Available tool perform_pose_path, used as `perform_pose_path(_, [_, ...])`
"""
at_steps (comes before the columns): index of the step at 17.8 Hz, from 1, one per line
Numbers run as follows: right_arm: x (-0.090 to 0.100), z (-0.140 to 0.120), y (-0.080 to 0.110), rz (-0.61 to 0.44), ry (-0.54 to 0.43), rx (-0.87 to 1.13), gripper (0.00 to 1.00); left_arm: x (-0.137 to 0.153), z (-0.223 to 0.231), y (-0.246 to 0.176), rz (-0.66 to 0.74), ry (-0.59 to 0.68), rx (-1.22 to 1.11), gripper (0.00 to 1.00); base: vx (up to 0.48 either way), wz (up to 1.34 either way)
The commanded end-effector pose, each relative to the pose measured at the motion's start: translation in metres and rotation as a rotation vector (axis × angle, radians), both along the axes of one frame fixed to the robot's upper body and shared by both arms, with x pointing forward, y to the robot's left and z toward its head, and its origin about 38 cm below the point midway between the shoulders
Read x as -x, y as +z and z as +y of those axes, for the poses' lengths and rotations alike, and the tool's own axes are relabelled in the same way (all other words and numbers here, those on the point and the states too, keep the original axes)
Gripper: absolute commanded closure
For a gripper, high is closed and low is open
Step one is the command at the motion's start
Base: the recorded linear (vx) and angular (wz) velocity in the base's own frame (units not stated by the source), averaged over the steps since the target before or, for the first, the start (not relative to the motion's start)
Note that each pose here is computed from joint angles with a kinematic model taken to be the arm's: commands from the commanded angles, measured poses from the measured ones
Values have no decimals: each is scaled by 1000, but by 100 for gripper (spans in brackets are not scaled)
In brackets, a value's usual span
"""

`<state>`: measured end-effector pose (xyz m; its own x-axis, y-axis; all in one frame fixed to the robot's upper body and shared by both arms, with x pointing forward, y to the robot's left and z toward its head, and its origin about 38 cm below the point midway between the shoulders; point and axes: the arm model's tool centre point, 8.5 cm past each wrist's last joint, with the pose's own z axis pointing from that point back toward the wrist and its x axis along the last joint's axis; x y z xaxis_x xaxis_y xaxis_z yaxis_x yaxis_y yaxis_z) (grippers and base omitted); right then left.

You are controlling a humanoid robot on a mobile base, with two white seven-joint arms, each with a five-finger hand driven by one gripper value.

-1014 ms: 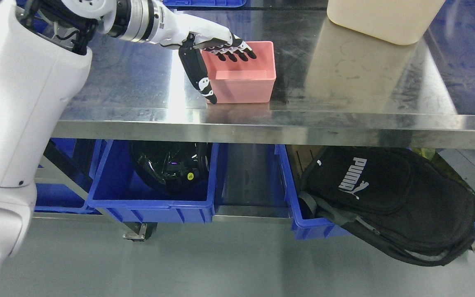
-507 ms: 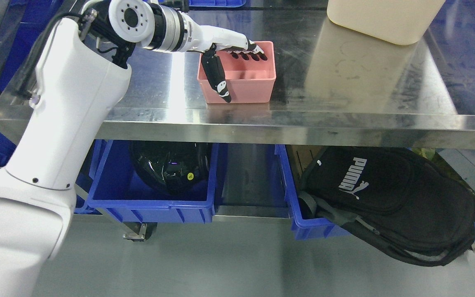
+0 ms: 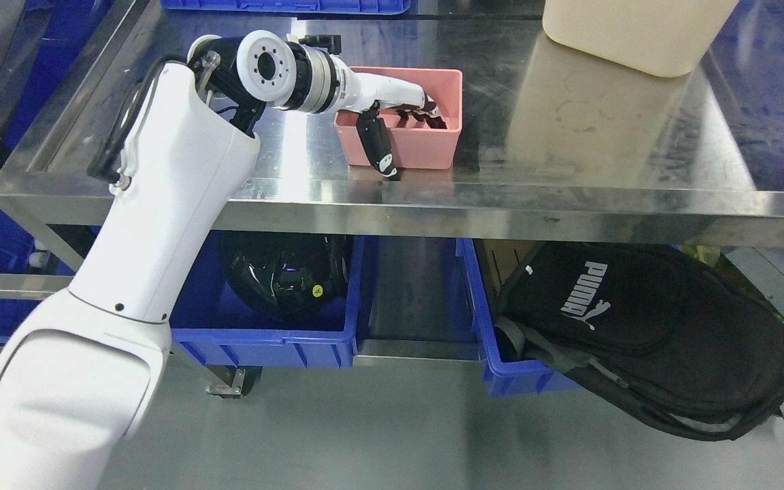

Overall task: Place storage box into left shelf container
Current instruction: 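Grip the pink box with the left hand and lift it off the shelf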

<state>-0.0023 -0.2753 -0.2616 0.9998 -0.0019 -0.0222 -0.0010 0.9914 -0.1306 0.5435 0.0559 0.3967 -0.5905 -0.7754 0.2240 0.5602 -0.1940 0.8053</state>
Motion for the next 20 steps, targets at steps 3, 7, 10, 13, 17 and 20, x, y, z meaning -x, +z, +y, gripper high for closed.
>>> perform_pose_path(3, [0,-11,1,-9,-2,17,0,-22,42,-13,54,-21,165,95,0,0])
perform_pose_path(7, [0,-11,1,-9,-2,17,0,-25,78,-17,56,-78,437,100,0,0])
perform_pose_path(10, [0,-11,1,-9,-2,17,0,-20,90,-14,96,-138,695,100,0,0])
perform_pose_path(13, [0,-11,1,-9,-2,17,0,-14,100,-18,120,-187,867,100,6,41])
perform_pose_path(17, [0,-11,1,-9,-2,17,0,-3,104,-12,128,-283,1050,100,28,77])
perform_pose_path(20, [0,-11,1,-9,-2,17,0,5,107,-2,119,-343,1184,100,6,43])
